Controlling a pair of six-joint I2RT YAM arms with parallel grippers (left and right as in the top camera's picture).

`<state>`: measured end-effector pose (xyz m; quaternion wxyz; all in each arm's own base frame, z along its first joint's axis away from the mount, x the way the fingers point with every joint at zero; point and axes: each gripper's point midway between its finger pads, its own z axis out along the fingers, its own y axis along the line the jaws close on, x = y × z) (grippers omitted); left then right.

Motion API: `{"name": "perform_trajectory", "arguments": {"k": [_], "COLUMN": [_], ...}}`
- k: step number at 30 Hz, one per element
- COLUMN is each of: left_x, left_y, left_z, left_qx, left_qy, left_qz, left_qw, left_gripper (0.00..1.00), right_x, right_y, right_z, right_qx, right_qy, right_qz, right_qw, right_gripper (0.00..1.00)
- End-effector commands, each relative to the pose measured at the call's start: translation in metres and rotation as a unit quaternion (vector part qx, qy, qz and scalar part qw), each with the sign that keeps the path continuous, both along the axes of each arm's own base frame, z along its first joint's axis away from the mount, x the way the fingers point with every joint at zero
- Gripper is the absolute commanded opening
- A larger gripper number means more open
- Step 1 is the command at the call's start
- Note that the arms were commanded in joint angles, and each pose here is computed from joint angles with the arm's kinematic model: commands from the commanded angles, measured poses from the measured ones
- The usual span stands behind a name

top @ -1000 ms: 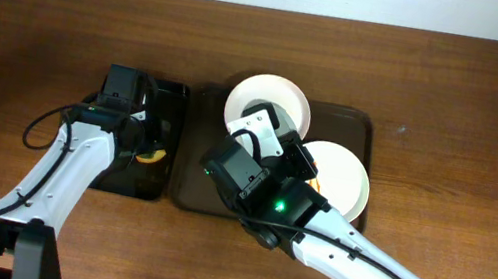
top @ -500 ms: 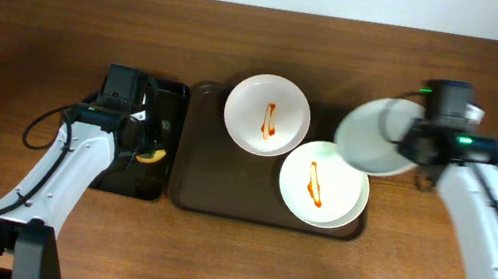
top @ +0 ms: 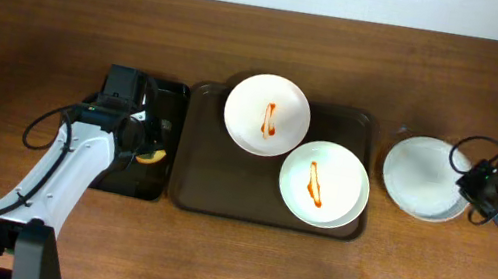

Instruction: Clean dirty plates on tray and stack at the side

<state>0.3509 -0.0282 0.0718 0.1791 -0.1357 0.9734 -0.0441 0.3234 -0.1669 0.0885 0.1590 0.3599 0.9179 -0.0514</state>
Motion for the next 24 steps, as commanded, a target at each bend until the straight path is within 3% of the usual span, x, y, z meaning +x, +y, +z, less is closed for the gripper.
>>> {"name": "perform_trajectory", "arguments": {"k": [1,4,10,18,24], "left_x": [0.0,0.0,0.0,-0.002,-0.002], "left_y": [0.003,0.003,0.003,0.004,0.004], "left_z": [-0.002,-0.002,-0.002,-0.002,-0.002], "left_qx": [0.007,0.007,0.007,0.007,0.007], "left_qy": [0.002,0.002,0.002,0.006,0.006], "left_qz": [-0.004,-0.005,-0.004,-0.004,-0.004], "left_qw": [1.0,1.0,1.0,1.0,1.0], "left_gripper": [0.0,0.0,0.0,0.0,0.0], "right_x": [0.012,0.014,-0.013,-0.041,-0.053], "right_y": [0.029,0.093,0.176,0.206,0.207], "right_z": [-0.001,0.005,0.0,-0.037,-0.069], "right_qx": [0.067,0.187,0.231,0.204,0.206], "right_qy": [-0.029,-0.056,0.029,0.104,0.1], "right_qz": [0.072,0.188,0.288,0.248,0.239], "right_qw": [0.995,0.962,0.929,0.941,0.944], "right_gripper": [0.34,0.43,0.44,0.43,0.38]}}
